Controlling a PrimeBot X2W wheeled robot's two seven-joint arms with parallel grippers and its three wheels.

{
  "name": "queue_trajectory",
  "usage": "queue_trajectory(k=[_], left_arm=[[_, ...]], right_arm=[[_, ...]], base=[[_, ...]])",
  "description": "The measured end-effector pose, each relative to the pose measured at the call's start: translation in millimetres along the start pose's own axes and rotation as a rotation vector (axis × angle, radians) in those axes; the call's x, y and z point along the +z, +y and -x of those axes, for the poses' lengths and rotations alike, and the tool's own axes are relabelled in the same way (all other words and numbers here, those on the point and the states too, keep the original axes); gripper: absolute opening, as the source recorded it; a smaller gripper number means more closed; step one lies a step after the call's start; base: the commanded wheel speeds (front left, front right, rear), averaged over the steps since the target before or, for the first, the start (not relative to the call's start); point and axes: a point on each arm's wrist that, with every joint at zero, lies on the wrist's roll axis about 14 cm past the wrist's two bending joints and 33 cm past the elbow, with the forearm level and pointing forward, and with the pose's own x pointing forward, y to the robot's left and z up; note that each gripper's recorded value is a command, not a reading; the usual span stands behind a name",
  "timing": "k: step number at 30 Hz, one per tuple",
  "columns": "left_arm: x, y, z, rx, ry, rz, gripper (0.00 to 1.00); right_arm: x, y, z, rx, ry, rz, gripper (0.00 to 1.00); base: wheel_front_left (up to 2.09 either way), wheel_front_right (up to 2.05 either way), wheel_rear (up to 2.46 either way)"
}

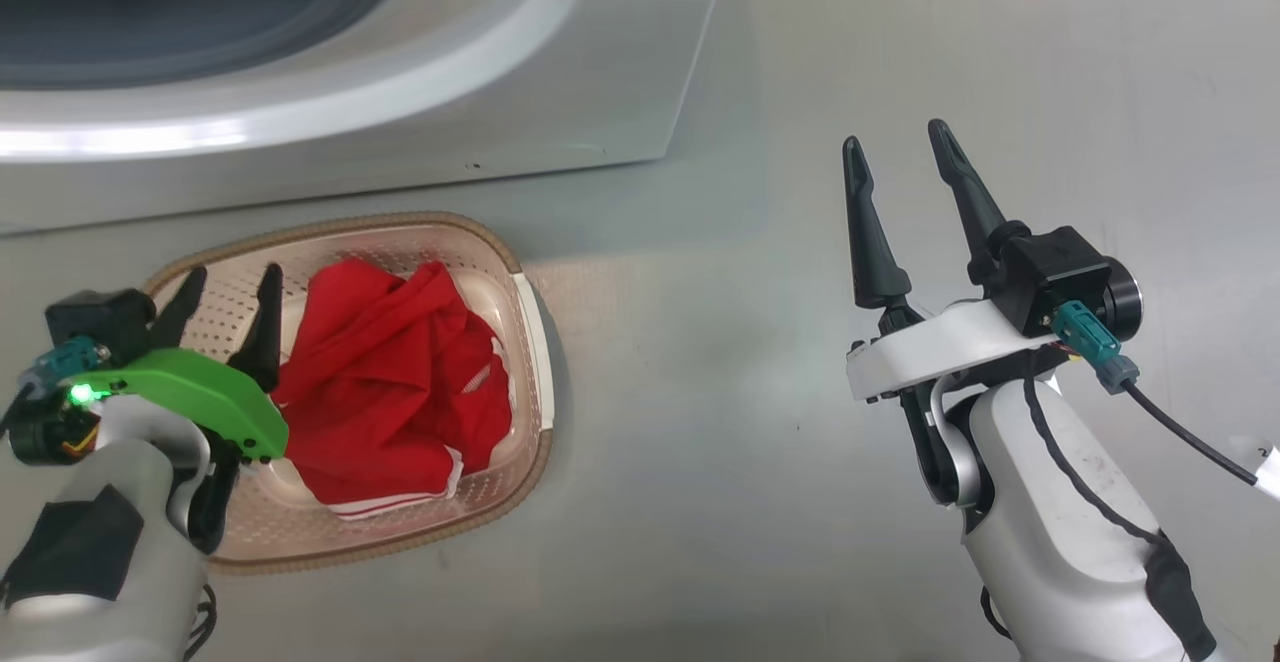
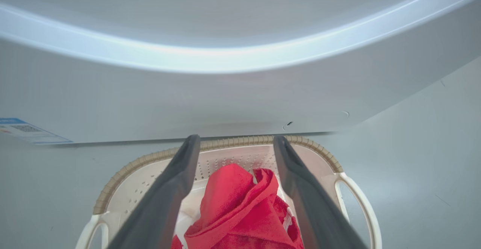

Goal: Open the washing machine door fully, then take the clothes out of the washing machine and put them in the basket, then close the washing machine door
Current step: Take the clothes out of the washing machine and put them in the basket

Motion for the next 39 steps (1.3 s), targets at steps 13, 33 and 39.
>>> queue_trajectory(k=[13, 33, 39], left_arm=[[87.2, -9.8, 53.4, -0.014, -0.289, -0.027, 1.00], [127.8, -9.5, 162.5, 0.089, -0.561, -0.091, 1.00], [122.3, -8.5, 188.6, 0.114, -0.596, -0.107, 1.00]], right_arm=[[44.3, 5.6, 29.8, -0.011, -0.093, 0.007, 1.00], [78.3, 11.8, 95.5, -0.011, -0.181, 0.003, 1.00], [84.7, 13.9, 112.8, -0.007, -0.207, 0.002, 1.00]], base=[[0.00, 0.00, 0.00], [0.00, 0.00, 0.00], [0.00, 0.00, 0.00]])
